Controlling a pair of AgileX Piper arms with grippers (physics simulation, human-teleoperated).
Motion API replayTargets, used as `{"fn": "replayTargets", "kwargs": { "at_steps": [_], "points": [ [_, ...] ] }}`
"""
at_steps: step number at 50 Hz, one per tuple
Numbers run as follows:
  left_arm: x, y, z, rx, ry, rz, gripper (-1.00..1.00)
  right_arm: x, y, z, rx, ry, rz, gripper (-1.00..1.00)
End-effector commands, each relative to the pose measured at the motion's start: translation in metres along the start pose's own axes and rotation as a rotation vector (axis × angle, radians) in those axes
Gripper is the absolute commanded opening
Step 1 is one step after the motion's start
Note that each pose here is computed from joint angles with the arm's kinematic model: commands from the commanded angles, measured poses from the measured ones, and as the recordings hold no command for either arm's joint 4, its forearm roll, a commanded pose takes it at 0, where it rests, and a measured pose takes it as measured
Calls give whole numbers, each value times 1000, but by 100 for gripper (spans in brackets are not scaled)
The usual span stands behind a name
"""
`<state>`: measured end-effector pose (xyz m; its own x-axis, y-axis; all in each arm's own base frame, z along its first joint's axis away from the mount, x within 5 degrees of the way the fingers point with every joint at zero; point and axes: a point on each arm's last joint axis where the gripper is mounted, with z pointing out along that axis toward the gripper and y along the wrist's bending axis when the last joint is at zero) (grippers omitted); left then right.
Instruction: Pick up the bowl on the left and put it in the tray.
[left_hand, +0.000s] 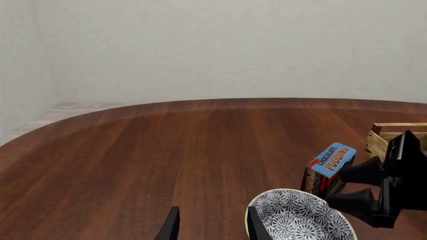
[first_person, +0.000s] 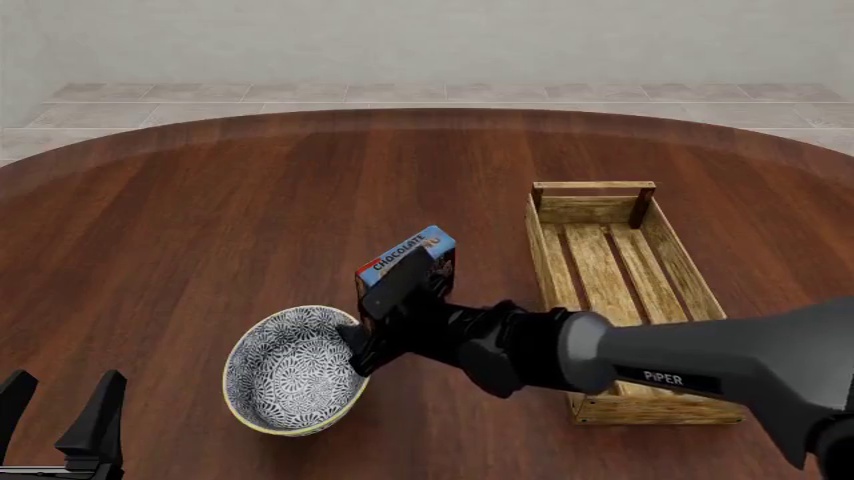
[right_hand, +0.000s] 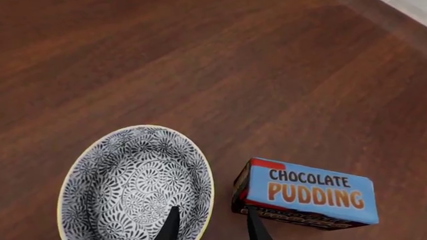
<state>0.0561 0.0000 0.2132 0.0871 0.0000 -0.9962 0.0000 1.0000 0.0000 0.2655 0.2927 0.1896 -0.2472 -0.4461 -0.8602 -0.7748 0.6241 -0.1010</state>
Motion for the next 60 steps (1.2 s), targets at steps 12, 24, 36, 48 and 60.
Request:
{"fn": "replayTargets", "kwargs": {
  "at_steps": [12,24,36,48,60],
  "points": [
    [0,0,0,0,0,0,100,15,7,12,-17,52,-5,100],
    [0,0,0,0,0,0,100,15,7,14,-20,73,-15,100],
    [0,0,0,0,0,0,100,17,7,14,-20,84,-15,100],
    [0,0,0,0,0,0,100,21,11,18,-30,98,-17,100],
    [0,0,0,0,0,0,100,20,17,21,-43,105,-16,100]
  ]
}}
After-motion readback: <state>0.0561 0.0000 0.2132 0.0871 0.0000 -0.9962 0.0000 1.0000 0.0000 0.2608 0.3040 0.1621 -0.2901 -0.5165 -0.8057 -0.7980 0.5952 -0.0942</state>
